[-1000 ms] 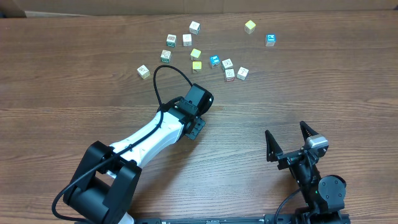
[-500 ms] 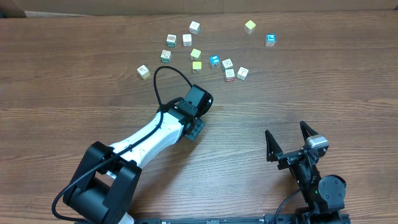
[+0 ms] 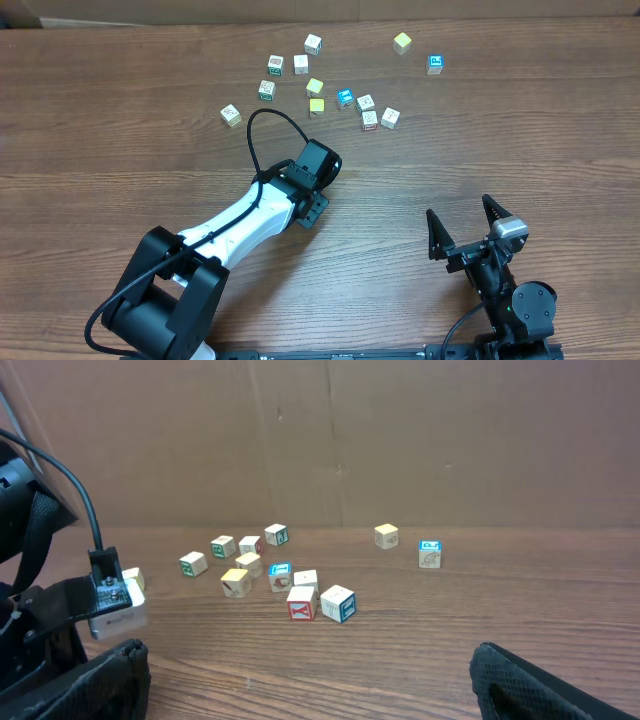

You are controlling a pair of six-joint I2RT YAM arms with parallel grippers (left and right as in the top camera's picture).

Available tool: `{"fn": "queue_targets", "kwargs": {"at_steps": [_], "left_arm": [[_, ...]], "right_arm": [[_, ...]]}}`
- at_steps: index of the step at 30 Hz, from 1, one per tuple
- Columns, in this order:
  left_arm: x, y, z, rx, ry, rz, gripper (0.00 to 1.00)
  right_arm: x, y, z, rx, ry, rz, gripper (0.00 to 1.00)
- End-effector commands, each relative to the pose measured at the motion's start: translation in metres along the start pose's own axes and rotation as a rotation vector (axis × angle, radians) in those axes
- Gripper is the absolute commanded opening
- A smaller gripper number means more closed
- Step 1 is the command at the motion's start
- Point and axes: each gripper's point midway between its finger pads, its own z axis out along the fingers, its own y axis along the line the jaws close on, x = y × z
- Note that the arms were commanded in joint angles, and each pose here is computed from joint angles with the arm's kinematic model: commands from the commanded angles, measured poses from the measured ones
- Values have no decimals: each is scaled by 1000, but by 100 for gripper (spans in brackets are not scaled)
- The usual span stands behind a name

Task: Form a circle
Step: 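Lower the green 7 block beside the cream Y block with the left gripper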

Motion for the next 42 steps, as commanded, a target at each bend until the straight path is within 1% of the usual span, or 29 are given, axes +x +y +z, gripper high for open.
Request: {"fn": "queue_targets", "kwargs": {"at_steps": [1,3,4,20,25,35,37,40,42], "left_arm": [[2,1,2,3,3,7,33],[2,1,2,3,3,14,29],[2,1,2,3,3,17,28],[6,1,2,3,19,110,27],[6,1,3,2,20,119,26],[7,5,2,-17,26,122,27],[7,5,2,-17,26,122,29],[7,4,2,-17,26,122,38],[7,4,2,-17,25,122,40]], "right_arm": [[2,-2,0,7,-3,-5,100],[2,-2,0,7,-3,-5,100],[2,-2,0,7,-3,-5,100],[2,-2,0,7,-3,-5,100],[2,-2,0,7,-3,-5,100],[2,-2,0,7,-3,-5,100],[2,-2,0,7,-3,-5,100],[2,-2,0,7,-3,-5,100],[2,-2,0,7,-3,-5,100]]}}
